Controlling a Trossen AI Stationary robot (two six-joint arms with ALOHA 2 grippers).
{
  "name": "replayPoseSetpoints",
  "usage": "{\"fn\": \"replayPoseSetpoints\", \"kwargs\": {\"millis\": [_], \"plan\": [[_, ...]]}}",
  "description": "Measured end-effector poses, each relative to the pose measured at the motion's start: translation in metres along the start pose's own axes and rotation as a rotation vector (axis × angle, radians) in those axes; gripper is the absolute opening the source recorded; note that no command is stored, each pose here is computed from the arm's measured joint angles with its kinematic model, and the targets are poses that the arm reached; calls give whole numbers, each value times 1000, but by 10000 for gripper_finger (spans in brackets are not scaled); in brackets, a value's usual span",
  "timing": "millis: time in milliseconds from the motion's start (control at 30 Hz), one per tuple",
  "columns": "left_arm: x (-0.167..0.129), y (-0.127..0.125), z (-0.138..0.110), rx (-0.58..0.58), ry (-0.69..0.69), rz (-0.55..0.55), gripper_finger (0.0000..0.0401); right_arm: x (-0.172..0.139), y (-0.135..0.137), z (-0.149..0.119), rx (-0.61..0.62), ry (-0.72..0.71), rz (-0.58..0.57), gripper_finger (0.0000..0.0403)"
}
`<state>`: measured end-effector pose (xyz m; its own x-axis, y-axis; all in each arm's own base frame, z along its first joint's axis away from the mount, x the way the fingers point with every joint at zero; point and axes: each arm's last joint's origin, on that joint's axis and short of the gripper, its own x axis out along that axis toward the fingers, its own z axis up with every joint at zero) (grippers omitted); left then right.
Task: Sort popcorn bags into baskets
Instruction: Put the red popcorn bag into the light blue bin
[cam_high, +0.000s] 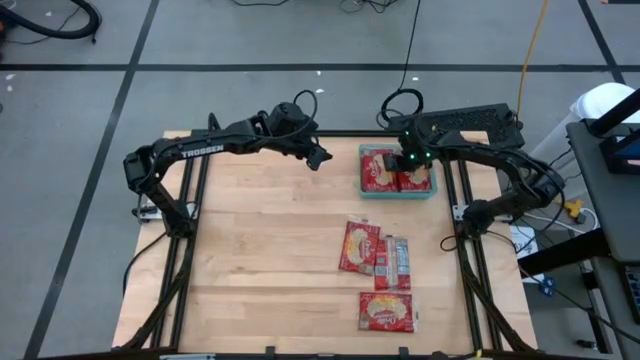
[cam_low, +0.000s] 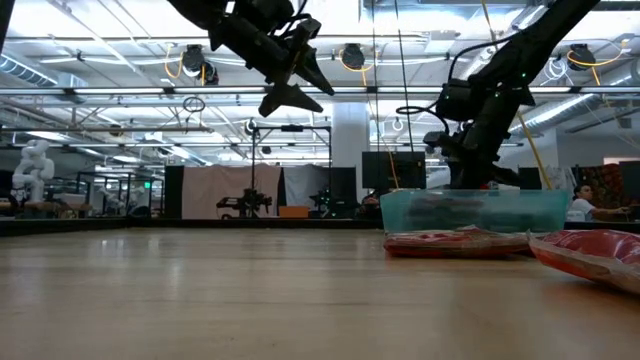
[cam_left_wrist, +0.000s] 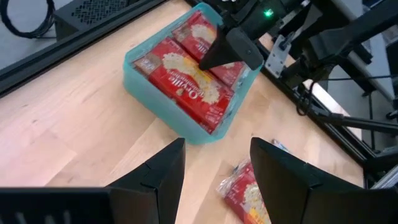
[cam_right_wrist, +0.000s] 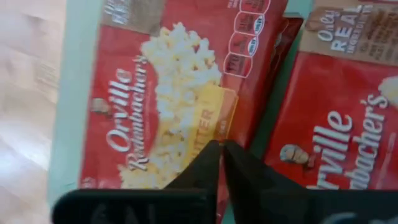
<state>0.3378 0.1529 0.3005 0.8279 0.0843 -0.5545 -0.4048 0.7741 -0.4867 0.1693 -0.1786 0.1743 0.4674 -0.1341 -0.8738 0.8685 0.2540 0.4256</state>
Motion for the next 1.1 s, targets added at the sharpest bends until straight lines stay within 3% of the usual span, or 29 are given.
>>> {"fn": "replayPoseSetpoints", "kwargs": {"millis": [100,400,733,900,1100], "plan": [[-1,4,0,-23,9,15,184,6,1,3,-20,-8,18,3],[-2,8,1,-49,-7,64,184,8,5,7,-21,-3,124,10],[1,9,0,-27,-1,78,184,-32,11,4,-50,-116,189,11],[11,14,-18,-10,38,97,184,-49,24,-8,-120,-131,263,11],[21,18,-54,-87,215,49,184,-69,46,-35,82,-62,360,11]]}}
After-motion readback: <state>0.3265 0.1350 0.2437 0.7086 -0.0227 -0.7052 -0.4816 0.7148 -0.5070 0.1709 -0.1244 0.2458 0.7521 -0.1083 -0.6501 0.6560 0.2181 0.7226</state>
